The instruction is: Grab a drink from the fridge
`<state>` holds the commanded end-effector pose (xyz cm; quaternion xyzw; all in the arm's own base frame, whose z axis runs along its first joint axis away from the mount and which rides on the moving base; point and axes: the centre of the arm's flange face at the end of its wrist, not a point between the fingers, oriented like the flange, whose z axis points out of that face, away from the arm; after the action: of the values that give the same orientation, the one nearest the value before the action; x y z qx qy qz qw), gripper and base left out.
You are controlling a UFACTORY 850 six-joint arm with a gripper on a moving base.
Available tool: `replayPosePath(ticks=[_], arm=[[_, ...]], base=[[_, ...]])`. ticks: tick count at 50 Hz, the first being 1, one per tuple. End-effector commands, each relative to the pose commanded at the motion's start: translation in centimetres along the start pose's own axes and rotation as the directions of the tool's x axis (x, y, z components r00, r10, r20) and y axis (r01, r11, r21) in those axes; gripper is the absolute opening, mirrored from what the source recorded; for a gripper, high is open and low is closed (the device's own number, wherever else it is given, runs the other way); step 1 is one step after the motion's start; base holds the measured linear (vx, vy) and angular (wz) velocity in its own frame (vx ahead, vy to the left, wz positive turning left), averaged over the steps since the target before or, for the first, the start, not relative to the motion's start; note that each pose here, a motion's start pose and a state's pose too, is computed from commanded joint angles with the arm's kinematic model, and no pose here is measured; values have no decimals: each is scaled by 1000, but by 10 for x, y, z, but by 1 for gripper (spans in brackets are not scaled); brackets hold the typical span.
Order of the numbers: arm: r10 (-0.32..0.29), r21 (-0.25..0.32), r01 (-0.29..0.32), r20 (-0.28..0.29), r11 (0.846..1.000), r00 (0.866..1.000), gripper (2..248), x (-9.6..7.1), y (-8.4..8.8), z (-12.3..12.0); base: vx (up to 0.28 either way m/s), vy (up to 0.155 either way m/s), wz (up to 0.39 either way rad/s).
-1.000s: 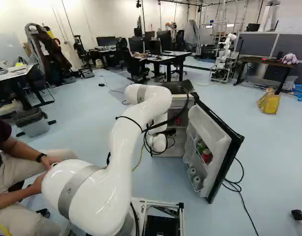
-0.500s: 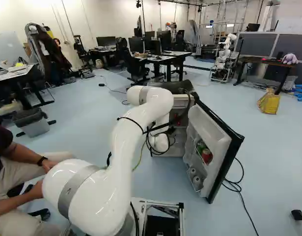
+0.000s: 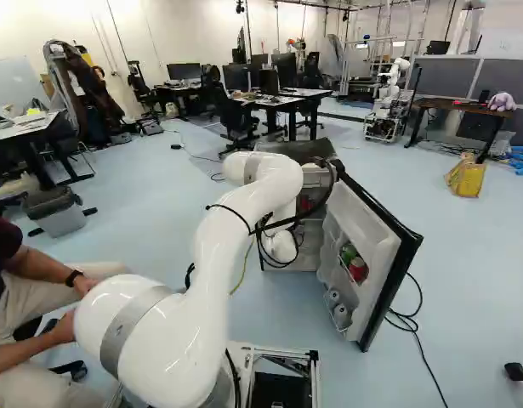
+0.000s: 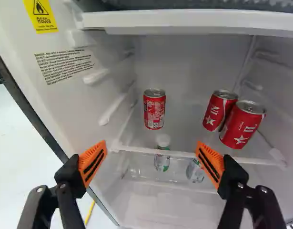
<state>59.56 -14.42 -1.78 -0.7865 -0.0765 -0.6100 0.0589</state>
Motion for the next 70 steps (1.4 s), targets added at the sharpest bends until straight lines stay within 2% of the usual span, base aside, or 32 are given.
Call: replayPosePath(ticks=[28,46,70], arm=[[-37,39,38,-45,999,998,247,-5,20,18],[-59,42,63,-80,997,995,247,-7,27,37],[-87,41,90,-69,995,994,247,-15,32,59]], base=[[0,0,0],[0,0,0],[0,0,0]])
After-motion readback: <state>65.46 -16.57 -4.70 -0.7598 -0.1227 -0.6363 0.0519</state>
